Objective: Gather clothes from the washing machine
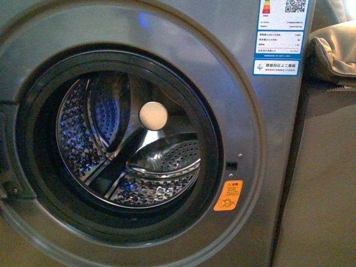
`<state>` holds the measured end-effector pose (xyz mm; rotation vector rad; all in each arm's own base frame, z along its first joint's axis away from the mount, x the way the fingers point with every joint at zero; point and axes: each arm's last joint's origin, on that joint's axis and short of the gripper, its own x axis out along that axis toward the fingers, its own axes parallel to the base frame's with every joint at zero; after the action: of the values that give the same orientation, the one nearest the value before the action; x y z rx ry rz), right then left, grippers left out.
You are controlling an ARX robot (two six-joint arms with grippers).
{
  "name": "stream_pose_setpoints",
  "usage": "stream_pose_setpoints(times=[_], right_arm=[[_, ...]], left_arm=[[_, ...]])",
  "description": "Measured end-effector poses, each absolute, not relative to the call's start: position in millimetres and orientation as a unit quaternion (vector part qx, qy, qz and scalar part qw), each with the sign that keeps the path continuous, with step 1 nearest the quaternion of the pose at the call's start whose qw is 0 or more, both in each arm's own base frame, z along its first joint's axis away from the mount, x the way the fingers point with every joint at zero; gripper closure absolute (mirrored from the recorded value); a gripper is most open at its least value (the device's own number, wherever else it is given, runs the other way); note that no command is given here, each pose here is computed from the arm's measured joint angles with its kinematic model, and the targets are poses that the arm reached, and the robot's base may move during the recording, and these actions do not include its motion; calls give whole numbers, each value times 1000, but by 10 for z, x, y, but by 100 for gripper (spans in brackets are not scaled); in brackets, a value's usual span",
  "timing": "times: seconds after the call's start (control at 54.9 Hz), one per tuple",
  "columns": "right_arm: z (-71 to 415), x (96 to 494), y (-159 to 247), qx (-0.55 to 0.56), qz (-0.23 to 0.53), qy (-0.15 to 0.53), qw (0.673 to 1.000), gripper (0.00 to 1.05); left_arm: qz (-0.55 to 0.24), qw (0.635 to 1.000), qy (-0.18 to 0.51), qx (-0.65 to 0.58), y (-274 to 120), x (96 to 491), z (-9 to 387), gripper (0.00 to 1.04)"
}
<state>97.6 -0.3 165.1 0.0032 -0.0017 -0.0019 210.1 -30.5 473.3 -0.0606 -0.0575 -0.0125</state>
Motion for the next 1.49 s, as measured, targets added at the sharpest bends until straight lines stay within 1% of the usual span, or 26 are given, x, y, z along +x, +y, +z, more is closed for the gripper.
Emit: stream_pose_setpoints(times=[0.055,0.127,0.164,0.182,0.255,0.291,0.328,0.382,0.419,0.437,0.491,0.619,0.728,0.819,0.855,0.91,1.147,1.492], right_arm=[[1651,976,-3,2,-1,-1,1000,102],[1651,976,-3,2,-1,-1,1000,102],[1651,976,-3,2,-1,-1,1000,102],[1651,976,-3,2,-1,-1,1000,102],[1651,976,-3,1,-1,-1,1000,102],[1651,976,-3,1,-1,-1,1000,98],[1651,976,-3,1,-1,-1,1000,92],[1651,976,-3,1,-1,-1,1000,85],[1651,976,-3,1,-1,-1,1000,78],[1651,976,-3,1,-1,-1,1000,74],[1651,976,-3,1,-1,-1,1000,62],[1651,976,-3,1,-1,-1,1000,42],[1651,976,-3,1,-1,-1,1000,20],[1651,976,-3,1,-1,-1,1000,6],[1651,976,-3,1,-1,-1,1000,6],[1651,976,-3,1,-1,-1,1000,8],[1651,976,-3,1,-1,-1,1000,7],[1651,976,-3,1,-1,-1,1000,7]], left_arm=[[-4,999,-31,-21,-262,2012,4464,41],[-3,999,-29,-16,-225,1925,4183,52],[-3,999,-31,-14,-204,1875,4010,59],[-2,1000,-29,-12,-190,1845,3876,64],[-4,1000,-20,-9,-168,1798,3606,75],[-2,1000,-15,-7,-157,1780,3479,80],[-3,1000,-8,-6,-145,1754,3319,87],[-3,1000,-3,-4,-133,1725,3178,94],[-4,1000,-1,-4,-120,1692,3058,101],[-7,1000,-1,-4,-102,1674,3005,102],[-8,1000,-1,-3,-36,1611,2837,101],[2,1000,-2,-3,-3,1528,2623,101],[-2,1000,3,-3,-4,1451,2402,101],[-2,1000,3,-3,-4,1406,2298,101],[-2,1000,3,-3,-4,1391,2262,101],[-1,1000,3,-3,-3,1361,2196,101],[-1,1000,0,-3,-3,1254,1986,101],[-1,1000,0,-3,-3,1157,1826,101]])
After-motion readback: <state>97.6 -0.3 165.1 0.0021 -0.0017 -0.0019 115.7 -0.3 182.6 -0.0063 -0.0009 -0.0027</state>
